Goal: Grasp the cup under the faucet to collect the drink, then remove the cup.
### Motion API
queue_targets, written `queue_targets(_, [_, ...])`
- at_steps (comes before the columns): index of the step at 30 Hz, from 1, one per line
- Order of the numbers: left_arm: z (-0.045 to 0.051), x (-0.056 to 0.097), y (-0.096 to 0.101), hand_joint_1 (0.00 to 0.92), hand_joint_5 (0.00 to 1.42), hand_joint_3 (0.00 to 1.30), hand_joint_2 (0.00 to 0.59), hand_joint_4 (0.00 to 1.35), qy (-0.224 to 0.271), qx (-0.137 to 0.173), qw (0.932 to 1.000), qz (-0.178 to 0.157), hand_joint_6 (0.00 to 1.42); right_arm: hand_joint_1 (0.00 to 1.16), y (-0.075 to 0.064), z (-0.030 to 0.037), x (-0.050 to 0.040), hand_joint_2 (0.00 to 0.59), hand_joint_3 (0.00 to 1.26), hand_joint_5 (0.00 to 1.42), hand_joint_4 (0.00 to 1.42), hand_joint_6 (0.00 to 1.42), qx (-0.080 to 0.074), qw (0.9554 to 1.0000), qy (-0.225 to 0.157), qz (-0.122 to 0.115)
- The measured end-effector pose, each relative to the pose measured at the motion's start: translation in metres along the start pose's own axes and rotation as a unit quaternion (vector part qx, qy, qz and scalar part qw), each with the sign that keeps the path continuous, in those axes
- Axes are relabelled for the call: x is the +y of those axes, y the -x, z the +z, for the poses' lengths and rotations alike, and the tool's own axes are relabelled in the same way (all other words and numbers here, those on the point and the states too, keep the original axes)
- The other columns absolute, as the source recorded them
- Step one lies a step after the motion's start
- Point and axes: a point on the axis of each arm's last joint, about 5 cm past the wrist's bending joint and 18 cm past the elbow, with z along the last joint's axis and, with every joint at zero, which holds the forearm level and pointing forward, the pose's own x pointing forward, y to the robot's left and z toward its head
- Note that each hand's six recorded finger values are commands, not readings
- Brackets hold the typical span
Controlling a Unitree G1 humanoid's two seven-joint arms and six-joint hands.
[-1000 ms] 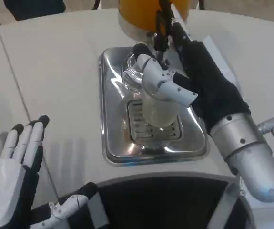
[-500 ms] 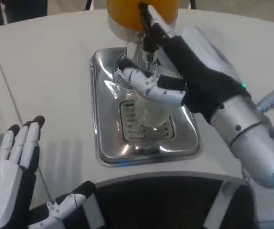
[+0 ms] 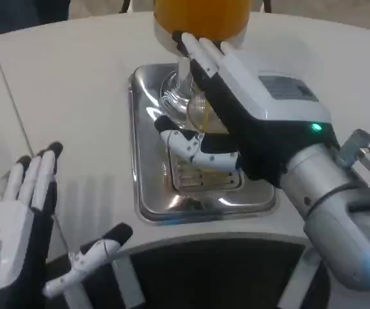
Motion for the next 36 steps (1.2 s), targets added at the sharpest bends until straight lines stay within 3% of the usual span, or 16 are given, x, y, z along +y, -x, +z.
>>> queue_targets(9, [0.0146, -0.018, -0.030, 0.108, 0.00, 0.00, 0.081, 0.00, 0.030, -0.031, 0.9990, -0.005, 0.04, 0.39, 0.000, 0.0051, -0.0033, 0.439, 0.00, 0.00, 0.00, 0.00, 0.019, 0.9997, -0.007, -0.013])
queue_targets(21, [0.0350, -0.044, -0.055, 0.145, 0.00, 0.00, 0.086, 0.00, 0.061, -0.038, 0.9968, -0.035, 0.05, 0.39, -0.007, 0.0034, -0.0025, 0.435, 0.00, 0.00, 0.00, 0.00, 0.030, 0.9991, -0.012, -0.027])
queue_targets(27, [0.0398, -0.047, -0.065, 0.148, 0.00, 0.00, 0.088, 0.00, 0.070, -0.044, 0.9960, -0.035, 0.05, 0.40, -0.009, 0.0015, -0.0013, 0.431, 0.00, 0.00, 0.00, 0.00, 0.040, 0.9985, -0.010, -0.034])
queue_targets(36, [0.0480, -0.051, -0.069, 0.148, 0.01, 0.00, 0.087, 0.00, 0.087, -0.055, 0.9939, -0.040, 0.06, 0.41, -0.007, 0.0010, 0.0024, 0.435, 0.00, 0.00, 0.00, 0.00, 0.044, 0.9977, -0.030, -0.043])
